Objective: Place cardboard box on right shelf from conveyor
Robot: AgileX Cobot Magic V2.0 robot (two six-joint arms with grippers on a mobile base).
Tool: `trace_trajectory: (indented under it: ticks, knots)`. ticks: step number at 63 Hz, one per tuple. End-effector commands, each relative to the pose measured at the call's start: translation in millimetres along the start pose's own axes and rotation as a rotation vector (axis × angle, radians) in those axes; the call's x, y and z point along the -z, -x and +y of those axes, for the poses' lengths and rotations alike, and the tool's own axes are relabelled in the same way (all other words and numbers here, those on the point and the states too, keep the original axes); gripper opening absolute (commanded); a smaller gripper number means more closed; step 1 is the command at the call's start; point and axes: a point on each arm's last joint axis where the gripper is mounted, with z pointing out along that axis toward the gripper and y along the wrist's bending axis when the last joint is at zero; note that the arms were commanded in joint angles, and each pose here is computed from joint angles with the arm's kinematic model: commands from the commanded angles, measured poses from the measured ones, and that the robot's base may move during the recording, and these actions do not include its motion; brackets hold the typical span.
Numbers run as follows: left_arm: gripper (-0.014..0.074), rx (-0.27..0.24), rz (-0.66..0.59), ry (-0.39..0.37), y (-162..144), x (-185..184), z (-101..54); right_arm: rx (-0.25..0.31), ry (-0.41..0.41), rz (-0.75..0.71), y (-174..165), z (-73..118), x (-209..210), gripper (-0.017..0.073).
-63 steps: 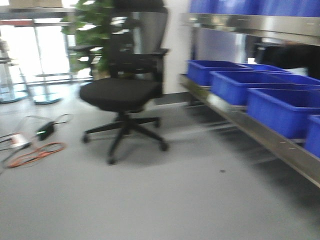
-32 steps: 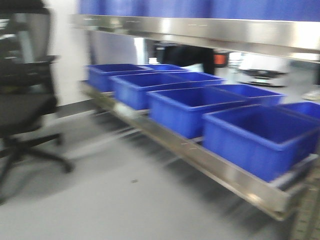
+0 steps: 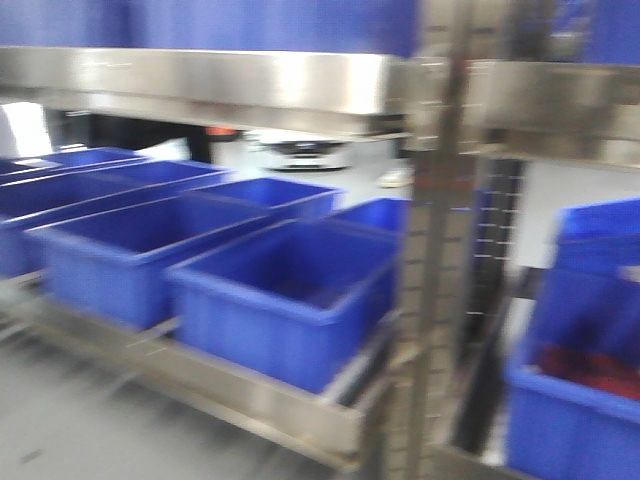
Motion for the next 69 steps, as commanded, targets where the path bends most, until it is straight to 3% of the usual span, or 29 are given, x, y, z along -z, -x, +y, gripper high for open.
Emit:
trace_trajectory:
  ticks: [1,69]
  knots:
    - [-0.0119,0.012,-0.106,-0.003,10.1,1.5,-0.2,0.010,0.008,-0.127,17.8,1.4,3.1,0.0214]
    - [-0.0119,0.012,-0.106,-0.003,10.1,1.5,-0.2,0.010,0.008,-0.126,17.7,1.4,3.1,0.0214]
